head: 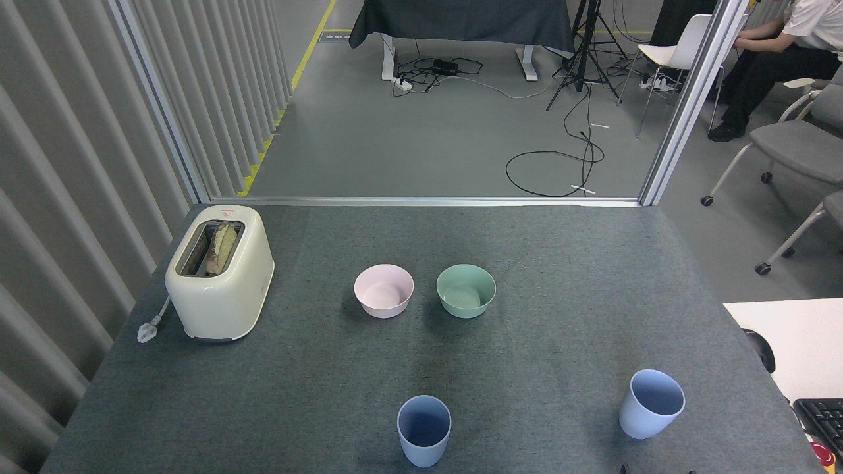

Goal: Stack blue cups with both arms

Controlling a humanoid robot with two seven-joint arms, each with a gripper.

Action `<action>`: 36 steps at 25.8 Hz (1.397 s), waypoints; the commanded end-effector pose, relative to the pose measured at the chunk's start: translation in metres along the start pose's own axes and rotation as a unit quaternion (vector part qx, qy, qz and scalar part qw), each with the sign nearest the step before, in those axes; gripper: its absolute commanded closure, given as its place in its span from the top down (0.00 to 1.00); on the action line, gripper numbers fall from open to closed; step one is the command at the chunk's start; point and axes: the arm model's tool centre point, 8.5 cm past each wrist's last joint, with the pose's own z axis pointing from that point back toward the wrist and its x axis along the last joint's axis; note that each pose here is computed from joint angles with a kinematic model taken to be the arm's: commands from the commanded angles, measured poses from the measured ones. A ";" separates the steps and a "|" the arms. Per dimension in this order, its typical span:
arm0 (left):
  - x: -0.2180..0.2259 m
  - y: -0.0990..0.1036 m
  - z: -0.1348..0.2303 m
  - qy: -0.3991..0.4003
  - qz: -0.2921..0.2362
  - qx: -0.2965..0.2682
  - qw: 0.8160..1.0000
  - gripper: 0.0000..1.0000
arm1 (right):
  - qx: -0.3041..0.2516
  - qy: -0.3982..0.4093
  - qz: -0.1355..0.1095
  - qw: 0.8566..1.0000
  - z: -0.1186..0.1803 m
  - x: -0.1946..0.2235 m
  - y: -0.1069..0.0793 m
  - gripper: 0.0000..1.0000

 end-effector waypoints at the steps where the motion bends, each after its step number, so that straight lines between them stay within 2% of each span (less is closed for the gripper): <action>1: -0.001 -0.001 0.001 0.001 -0.001 -0.002 1.000 1.00 | 0.000 -0.001 -0.002 1.000 -0.023 0.001 0.001 1.00; 5: -0.001 -0.001 0.001 0.001 -0.001 -0.002 1.000 1.00 | -0.003 -0.003 0.012 1.000 -0.041 -0.010 -0.003 1.00; 25: -0.001 -0.002 0.001 0.001 -0.001 -0.002 1.000 1.00 | 0.004 -0.004 -0.002 1.000 -0.085 0.000 -0.005 1.00; 31: -0.001 -0.002 0.001 0.001 -0.001 -0.003 1.000 1.00 | -0.003 -0.003 0.004 1.000 -0.091 -0.005 -0.011 1.00; 36: -0.001 -0.001 0.000 0.001 -0.001 -0.002 1.000 1.00 | 0.001 -0.004 0.006 1.000 -0.092 -0.005 -0.009 0.87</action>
